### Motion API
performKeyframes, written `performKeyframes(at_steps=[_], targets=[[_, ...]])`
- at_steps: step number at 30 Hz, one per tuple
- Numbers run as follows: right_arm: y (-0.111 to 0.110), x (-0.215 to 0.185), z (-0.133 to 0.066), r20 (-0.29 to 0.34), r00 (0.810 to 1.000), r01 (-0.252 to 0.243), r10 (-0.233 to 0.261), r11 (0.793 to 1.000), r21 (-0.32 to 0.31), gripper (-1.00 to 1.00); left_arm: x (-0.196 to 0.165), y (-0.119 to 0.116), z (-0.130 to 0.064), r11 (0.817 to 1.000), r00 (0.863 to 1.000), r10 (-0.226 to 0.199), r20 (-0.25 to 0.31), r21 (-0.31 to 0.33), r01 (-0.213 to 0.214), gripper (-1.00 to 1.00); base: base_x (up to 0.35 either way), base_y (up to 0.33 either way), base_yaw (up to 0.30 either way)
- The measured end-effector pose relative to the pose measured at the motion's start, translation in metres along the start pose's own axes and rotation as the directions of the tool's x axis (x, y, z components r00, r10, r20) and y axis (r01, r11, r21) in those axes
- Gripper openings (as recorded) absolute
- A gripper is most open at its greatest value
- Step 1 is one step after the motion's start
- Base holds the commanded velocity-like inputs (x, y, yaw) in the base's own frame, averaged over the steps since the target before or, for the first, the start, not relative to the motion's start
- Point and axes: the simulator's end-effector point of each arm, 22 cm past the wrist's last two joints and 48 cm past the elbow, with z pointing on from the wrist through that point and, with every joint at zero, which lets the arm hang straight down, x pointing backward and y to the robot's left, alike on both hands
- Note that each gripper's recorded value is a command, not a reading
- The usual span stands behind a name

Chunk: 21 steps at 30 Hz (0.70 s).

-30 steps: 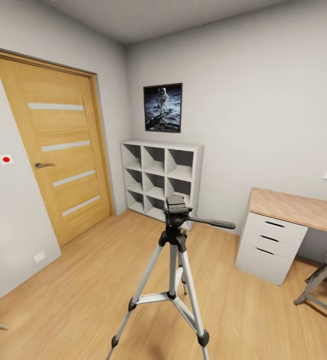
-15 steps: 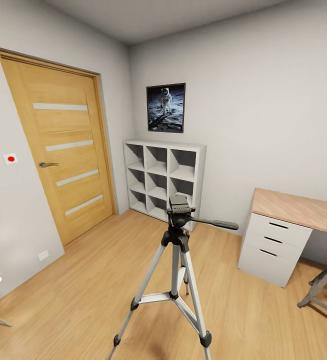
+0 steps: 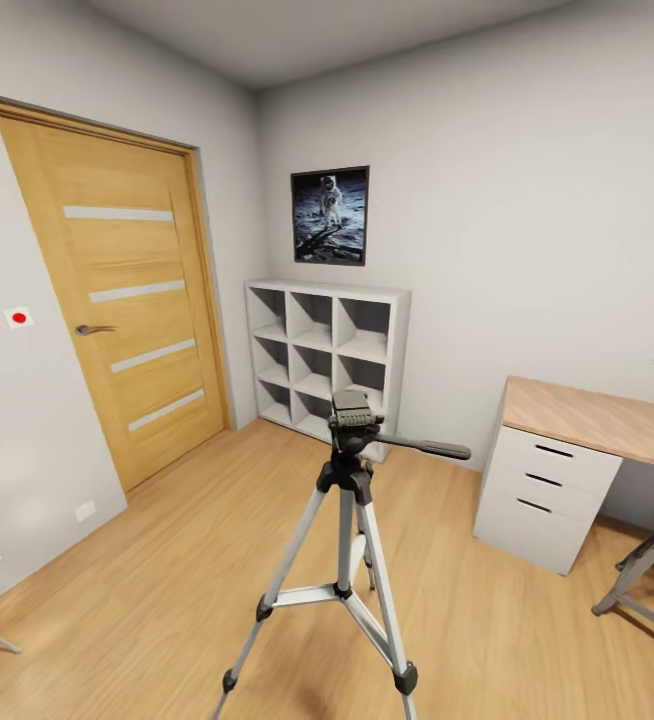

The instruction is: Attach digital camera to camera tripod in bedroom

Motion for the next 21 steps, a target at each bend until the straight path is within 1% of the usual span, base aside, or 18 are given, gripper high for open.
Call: performKeyframes(at_steps=[3, 6, 16, 21], targets=[[0.0001, 0.0002, 0.0000, -0.001, 1.000, 0.000, 0.000, 1.000, 0.000, 1.00, -0.0002, -0.0004, 0.0000, 1.000, 1.000, 0.011, 0.001, 0.001, -0.011, -1.00, 0.000, -0.246, 0.000], [0.0001, 0.0003, 0.0000, -0.001, 1.000, -0.001, 0.001, 1.000, 0.000, 1.00, -0.0005, 0.0000, 0.0000, 1.000, 1.000, 0.013, 0.002, 0.000, -0.013, -1.00, 0.000, -0.131, 0.000], [0.0004, 0.0004, 0.0000, -0.002, 1.000, -0.002, 0.002, 1.000, 0.000, 1.00, -0.0015, 0.0032, 0.0004, 1.000, 1.000, 0.006, 0.003, -0.005, -0.006, -1.00, 0.000, -0.021, 0.000], [-0.0031, 0.0004, 0.0000, -0.003, 1.000, -0.001, 0.001, 1.000, 0.017, 1.00, -0.0023, 0.0046, 0.0005, 1.000, 1.000, 0.001, 0.005, -0.008, -0.001, -1.00, 0.000, -0.002, 0.000]])
